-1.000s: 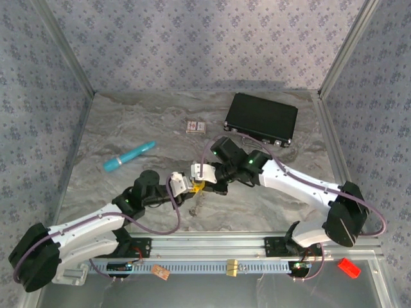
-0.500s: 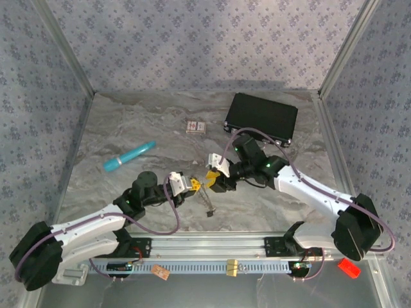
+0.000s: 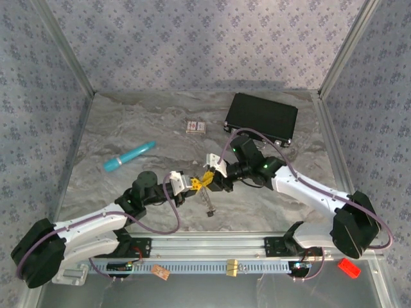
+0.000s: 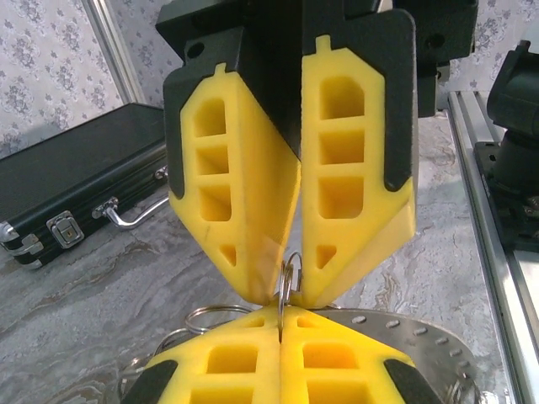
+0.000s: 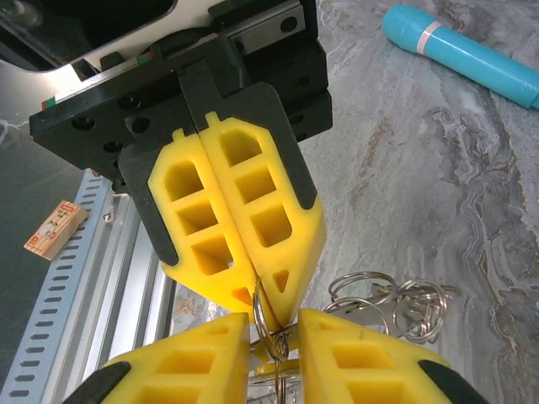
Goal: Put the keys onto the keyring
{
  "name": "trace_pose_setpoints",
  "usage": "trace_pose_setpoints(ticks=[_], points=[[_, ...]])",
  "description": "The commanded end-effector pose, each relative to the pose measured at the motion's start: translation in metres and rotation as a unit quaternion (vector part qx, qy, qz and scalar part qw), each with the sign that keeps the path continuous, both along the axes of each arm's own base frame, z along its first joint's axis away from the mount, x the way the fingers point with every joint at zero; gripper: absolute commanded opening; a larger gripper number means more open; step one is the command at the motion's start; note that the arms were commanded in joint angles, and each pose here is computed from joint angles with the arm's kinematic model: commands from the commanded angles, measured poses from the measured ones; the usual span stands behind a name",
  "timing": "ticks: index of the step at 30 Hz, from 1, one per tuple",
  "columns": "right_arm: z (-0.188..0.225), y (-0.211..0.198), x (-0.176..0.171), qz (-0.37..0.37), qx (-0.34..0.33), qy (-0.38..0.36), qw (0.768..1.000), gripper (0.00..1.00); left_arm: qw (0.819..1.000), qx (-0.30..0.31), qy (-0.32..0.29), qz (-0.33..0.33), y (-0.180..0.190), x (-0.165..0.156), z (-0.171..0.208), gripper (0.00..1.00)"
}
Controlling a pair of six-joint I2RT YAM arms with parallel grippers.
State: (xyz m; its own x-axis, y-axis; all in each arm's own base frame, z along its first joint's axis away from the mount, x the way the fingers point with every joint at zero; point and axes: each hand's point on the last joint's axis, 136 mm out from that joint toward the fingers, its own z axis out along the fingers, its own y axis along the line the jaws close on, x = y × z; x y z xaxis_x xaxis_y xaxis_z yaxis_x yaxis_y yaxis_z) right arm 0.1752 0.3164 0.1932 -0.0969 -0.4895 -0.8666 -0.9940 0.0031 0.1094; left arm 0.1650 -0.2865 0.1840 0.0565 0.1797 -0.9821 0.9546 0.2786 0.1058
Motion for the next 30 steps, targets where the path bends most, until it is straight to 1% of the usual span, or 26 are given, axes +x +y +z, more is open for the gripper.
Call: trace_pose_setpoints(ticks=[1,2,5,6,7,8,9,11,13,15,21,22,23,24,26,27,29,30], points=[[-0.004,-0.002,-0.007,0.016,-0.011,0.000,1.000,0.21,0.999,-0.037,-0.019,-0.018,-0.004,-0.004,0.023,0.00],[-0.004,-0.003,-0.007,0.018,-0.016,-0.001,1.000,0.18,0.999,-0.036,-0.019,-0.019,-0.004,-0.005,0.022,0.00],[0.000,-0.002,-0.005,0.018,-0.019,-0.016,1.000,0.02,0.999,-0.036,-0.017,-0.015,-0.003,-0.004,0.022,0.00],[0.002,-0.002,-0.005,0.019,-0.019,-0.021,0.999,0.00,0.999,-0.033,-0.013,-0.012,-0.003,-0.003,0.021,0.02],[0.005,-0.001,-0.004,0.021,-0.022,-0.028,0.999,0.00,1.000,-0.026,-0.007,-0.007,-0.002,-0.002,0.018,0.10],[0.005,0.000,-0.004,0.023,-0.031,-0.037,0.999,0.00,1.000,-0.019,-0.004,-0.001,-0.001,0.000,0.017,0.21],[0.004,0.000,-0.005,0.027,-0.043,-0.046,0.998,0.00,1.000,-0.009,0.000,0.004,-0.001,0.002,0.014,0.26],[0.001,-0.001,-0.006,0.037,-0.076,-0.062,0.995,0.00,1.000,0.016,0.005,0.007,0.001,0.002,0.009,0.28],[-0.004,-0.003,-0.007,0.047,-0.107,-0.072,0.991,0.00,0.999,0.037,0.007,0.008,0.002,0.002,0.005,0.28],[-0.007,-0.004,-0.009,0.055,-0.130,-0.079,0.987,0.00,0.999,0.052,0.010,0.000,0.001,0.000,0.002,0.25],[-0.005,0.000,-0.012,0.074,-0.154,-0.098,0.980,0.00,0.998,0.062,0.009,-0.013,-0.002,-0.002,0.000,0.03],[-0.006,0.000,-0.013,0.077,-0.160,-0.099,0.979,0.00,0.998,0.063,0.008,-0.014,-0.003,-0.002,0.001,0.00],[-0.005,0.000,-0.014,0.080,-0.159,-0.097,0.979,0.00,0.998,0.064,0.007,-0.014,-0.003,-0.002,0.001,0.00],[-0.005,0.000,-0.015,0.080,-0.156,-0.092,0.980,0.01,0.998,0.063,0.005,-0.014,-0.003,-0.002,0.001,0.00],[0.002,-0.002,-0.014,0.065,-0.123,-0.079,0.987,0.22,0.998,0.056,0.002,-0.013,-0.002,-0.002,0.003,0.00],[0.006,-0.003,-0.013,0.057,-0.105,-0.073,0.990,0.27,0.999,0.048,0.001,-0.012,-0.002,-0.002,0.005,0.00],[0.016,-0.004,-0.009,0.038,-0.059,-0.066,0.995,0.32,1.000,0.027,-0.004,-0.013,-0.003,-0.003,0.010,0.00],[0.016,-0.006,-0.009,0.033,-0.051,-0.059,0.996,0.33,1.000,0.020,-0.007,-0.016,-0.003,-0.004,0.011,0.00]])
